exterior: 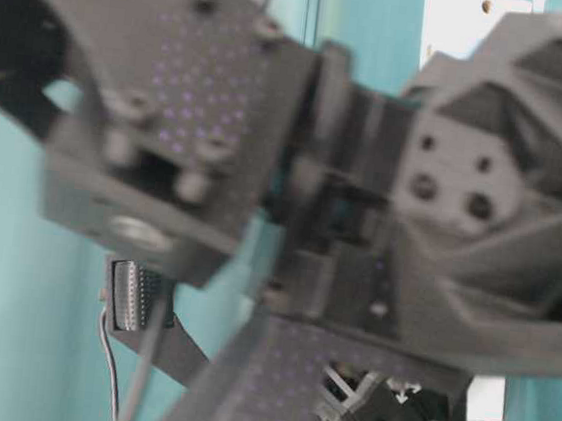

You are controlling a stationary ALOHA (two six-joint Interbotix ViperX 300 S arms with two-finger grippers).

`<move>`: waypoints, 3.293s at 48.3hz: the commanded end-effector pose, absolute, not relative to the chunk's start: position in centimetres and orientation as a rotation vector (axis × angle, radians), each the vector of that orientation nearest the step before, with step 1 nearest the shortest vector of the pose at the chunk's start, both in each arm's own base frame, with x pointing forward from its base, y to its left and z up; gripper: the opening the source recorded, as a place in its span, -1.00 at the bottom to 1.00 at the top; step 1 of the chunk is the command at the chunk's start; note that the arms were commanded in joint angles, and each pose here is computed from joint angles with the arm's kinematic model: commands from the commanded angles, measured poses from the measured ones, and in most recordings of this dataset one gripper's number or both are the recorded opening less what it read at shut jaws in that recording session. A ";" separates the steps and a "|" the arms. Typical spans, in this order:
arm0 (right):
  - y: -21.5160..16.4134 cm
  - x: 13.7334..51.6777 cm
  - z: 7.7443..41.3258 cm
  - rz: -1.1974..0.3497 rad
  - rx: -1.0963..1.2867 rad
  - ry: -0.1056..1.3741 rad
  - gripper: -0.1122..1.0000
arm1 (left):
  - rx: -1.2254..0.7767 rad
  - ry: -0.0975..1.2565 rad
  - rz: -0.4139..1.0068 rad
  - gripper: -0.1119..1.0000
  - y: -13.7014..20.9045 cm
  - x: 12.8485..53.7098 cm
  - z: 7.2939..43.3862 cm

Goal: Move the wooden board into place and insert the rod into its hole.
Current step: 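Close the right gripper on the wooden dowel and lift it, then carry the dowel with the right gripper over the board's hole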

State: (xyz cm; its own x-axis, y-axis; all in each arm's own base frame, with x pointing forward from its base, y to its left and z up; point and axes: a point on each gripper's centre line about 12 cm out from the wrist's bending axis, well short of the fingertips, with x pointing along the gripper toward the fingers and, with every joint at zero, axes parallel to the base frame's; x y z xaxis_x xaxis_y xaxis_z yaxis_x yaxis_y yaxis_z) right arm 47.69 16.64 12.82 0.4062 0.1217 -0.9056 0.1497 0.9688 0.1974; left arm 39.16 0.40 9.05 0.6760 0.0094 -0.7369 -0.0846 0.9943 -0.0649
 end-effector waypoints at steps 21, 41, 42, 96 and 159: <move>17.5 48.4 13.7 0.013 0.269 1.102 0.51 | -0.102 0.782 0.044 0.32 -0.1 39.5 10.6; 17.5 48.6 13.5 0.017 0.267 1.092 0.33 | -0.101 0.786 0.041 0.31 -0.2 39.3 10.5; 17.5 48.6 13.5 0.017 0.265 1.092 0.33 | -0.101 0.789 0.041 0.32 -0.2 39.3 10.4; 17.6 48.5 13.7 0.018 0.266 1.091 -0.63 | -0.100 0.788 0.040 0.31 -0.3 39.3 10.4; 5.1 35.3 26.2 0.152 0.262 0.280 -0.63 | -0.095 0.793 0.027 0.31 -0.8 39.3 10.3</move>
